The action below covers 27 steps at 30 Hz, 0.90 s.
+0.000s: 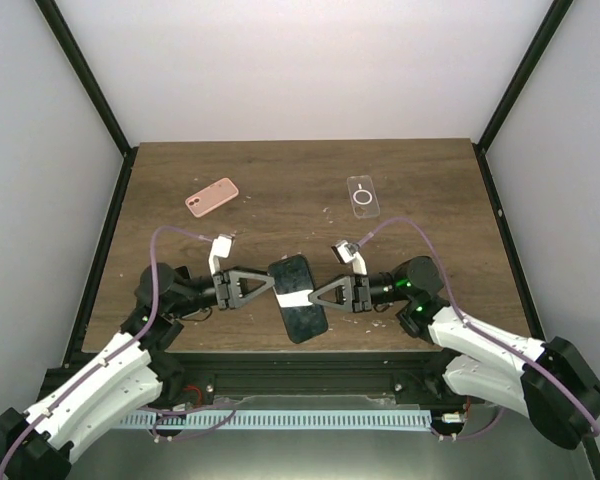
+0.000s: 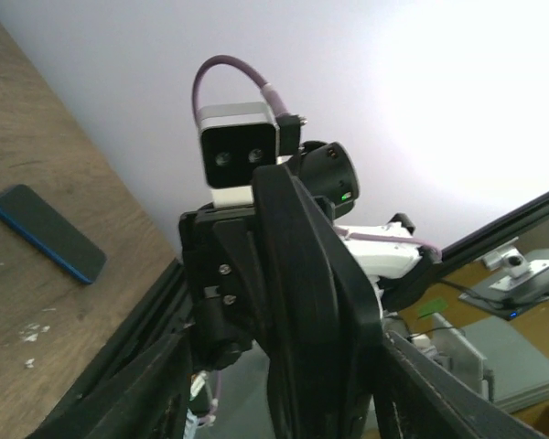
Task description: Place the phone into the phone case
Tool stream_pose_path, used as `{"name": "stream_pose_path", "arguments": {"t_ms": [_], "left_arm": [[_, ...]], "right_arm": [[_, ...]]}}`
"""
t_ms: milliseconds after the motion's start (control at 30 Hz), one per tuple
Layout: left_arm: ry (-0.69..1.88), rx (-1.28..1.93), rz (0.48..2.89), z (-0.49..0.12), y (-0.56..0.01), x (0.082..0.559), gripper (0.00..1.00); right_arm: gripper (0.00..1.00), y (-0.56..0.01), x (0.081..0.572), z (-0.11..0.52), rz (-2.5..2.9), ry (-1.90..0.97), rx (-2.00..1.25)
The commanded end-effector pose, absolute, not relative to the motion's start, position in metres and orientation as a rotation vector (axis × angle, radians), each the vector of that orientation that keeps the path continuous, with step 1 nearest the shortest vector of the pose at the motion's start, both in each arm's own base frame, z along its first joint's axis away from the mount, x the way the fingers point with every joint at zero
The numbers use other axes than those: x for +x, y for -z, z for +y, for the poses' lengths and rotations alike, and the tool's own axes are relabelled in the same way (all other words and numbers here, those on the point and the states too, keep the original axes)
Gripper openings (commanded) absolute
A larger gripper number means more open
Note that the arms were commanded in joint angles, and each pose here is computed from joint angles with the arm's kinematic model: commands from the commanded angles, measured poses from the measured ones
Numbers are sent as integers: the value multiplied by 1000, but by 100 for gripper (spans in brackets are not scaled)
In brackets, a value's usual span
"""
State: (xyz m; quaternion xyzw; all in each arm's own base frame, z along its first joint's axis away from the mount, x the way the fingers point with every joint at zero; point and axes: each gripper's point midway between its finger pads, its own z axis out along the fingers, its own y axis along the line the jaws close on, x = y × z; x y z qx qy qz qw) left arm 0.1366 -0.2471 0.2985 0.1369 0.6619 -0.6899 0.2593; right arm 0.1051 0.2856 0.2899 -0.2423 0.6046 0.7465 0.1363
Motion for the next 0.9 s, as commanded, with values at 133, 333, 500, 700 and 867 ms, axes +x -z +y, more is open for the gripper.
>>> {"name": "stream_pose_path", "arguments": {"t_ms": [133,333,500,700,867], "left_arm": [[1914,374,1698,-246,-311,136,33],[1909,354,1736,-249,-303,142,25],[1836,318,1814,-250,-291,150,24],[1795,278,1864,-247,-284,153,21],[1848,278,1825,-246,-293,148,36]], "right_arm": [[6,-327,95,284,1569,-2171,-786],[15,-323,99,290,1602,-2159,-789],[18,-318,105,296,1642,-2157,-785],[14,-315,109,299,1655,-2161,-759],[9,-318,106,298,1617,-2179,-777]]}}
